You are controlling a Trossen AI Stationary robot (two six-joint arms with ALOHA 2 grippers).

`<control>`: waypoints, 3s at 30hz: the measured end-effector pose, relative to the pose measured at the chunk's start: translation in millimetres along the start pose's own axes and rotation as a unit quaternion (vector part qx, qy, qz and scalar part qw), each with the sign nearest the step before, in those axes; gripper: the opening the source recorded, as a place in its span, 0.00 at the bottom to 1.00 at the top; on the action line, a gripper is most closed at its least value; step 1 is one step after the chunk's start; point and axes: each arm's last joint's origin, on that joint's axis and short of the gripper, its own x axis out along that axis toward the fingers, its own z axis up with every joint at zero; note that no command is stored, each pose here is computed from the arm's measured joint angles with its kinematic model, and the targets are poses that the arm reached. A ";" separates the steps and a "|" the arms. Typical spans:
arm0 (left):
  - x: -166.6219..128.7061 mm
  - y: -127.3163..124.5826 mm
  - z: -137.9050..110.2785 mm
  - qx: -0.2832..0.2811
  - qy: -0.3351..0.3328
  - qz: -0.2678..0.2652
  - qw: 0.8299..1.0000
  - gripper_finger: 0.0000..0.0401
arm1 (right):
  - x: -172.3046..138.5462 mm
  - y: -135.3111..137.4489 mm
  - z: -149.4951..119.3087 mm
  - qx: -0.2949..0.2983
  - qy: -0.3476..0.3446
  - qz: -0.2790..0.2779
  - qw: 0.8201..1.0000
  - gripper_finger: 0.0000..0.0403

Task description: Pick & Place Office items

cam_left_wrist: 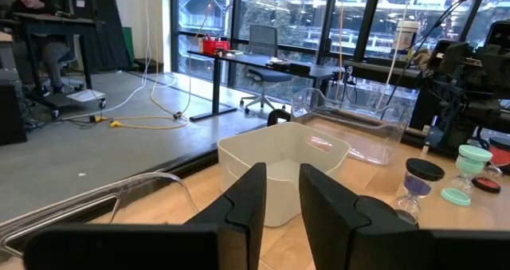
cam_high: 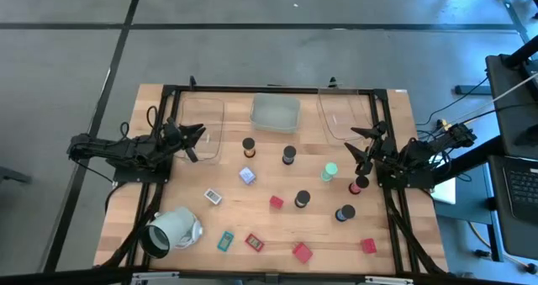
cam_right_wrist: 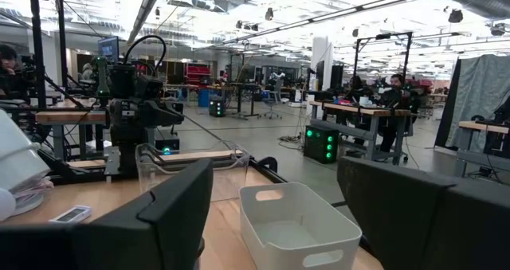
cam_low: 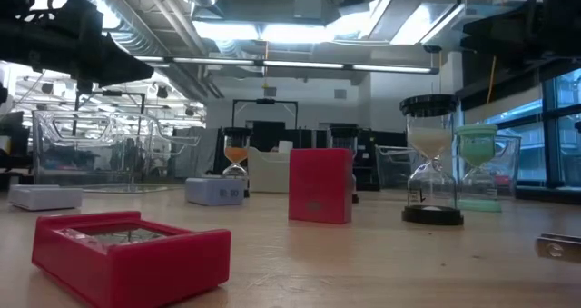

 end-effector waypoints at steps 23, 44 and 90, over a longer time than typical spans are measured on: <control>0.0 0.0 0.5 -0.002 -0.002 0.001 1.000 0.18 | 0.0 1.1 0.3 0.054 -0.004 0.018 0.998 0.68; -1.6 -2.3 19.9 -0.006 -0.080 -0.024 0.997 0.18 | 0.0 0.8 1.0 0.068 -0.006 0.017 0.997 0.68; 47.5 -58.9 69.6 0.015 -0.067 -0.013 0.998 0.44 | 30.8 14.9 72.2 0.132 0.166 -0.044 0.976 0.68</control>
